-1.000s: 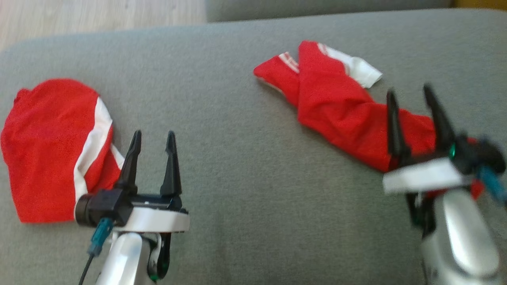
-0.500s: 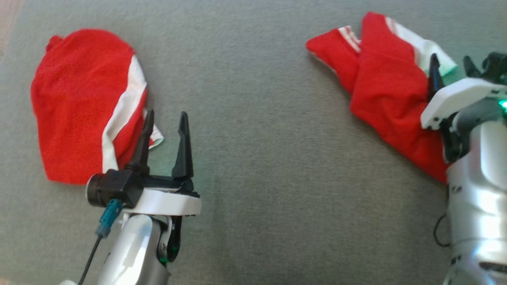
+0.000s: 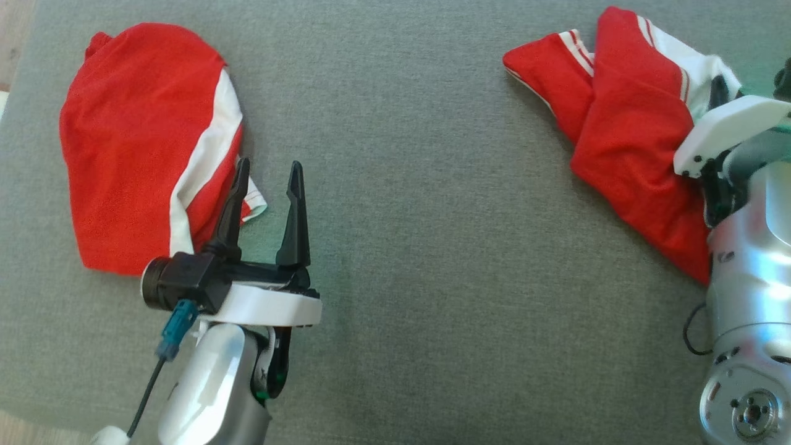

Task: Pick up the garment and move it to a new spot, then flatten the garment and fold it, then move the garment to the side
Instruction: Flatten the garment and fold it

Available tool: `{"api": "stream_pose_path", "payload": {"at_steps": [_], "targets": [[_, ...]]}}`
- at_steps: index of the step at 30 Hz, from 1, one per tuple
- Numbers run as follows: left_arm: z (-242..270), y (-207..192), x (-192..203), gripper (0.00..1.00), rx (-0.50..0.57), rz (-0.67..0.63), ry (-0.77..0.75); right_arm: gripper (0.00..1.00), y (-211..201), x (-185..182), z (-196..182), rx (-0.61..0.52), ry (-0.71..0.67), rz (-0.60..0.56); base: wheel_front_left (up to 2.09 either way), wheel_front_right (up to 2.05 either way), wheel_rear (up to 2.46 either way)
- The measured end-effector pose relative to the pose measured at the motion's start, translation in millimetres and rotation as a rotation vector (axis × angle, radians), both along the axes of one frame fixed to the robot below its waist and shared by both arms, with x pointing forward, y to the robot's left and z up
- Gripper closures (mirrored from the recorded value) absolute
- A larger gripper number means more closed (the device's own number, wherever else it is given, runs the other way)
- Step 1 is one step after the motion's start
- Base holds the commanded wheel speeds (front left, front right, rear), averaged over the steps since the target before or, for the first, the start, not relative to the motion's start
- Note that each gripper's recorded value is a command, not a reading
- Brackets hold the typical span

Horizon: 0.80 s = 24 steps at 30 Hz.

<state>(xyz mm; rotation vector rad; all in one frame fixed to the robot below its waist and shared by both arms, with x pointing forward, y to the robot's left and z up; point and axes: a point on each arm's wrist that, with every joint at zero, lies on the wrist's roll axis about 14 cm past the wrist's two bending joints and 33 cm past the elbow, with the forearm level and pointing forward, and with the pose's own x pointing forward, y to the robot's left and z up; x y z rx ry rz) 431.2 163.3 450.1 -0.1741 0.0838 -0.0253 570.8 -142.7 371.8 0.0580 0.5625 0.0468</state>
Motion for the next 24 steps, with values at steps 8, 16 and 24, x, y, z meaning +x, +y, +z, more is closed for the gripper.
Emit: {"api": "stream_pose_path", "payload": {"at_steps": [8,16,24], "targets": [[14.0,-7.7,0.9,0.0,-0.008,-0.02,-0.038,1.0,20.9,26.6,87.1,0.02,-0.378,0.064,0.0,0.0,0.0],[35.1,-8.4,-10.9,0.0,-0.01,-0.018,-0.089,1.0,113.0,-9.8,175.3,0.173,-0.626,0.343,0.0,0.0,0.0],[51.5,-3.8,-28.2,0.0,-0.021,-0.002,-0.131,1.0,193.7,-118.2,155.0,0.272,-0.487,0.643,0.0,0.0,0.0]]}}
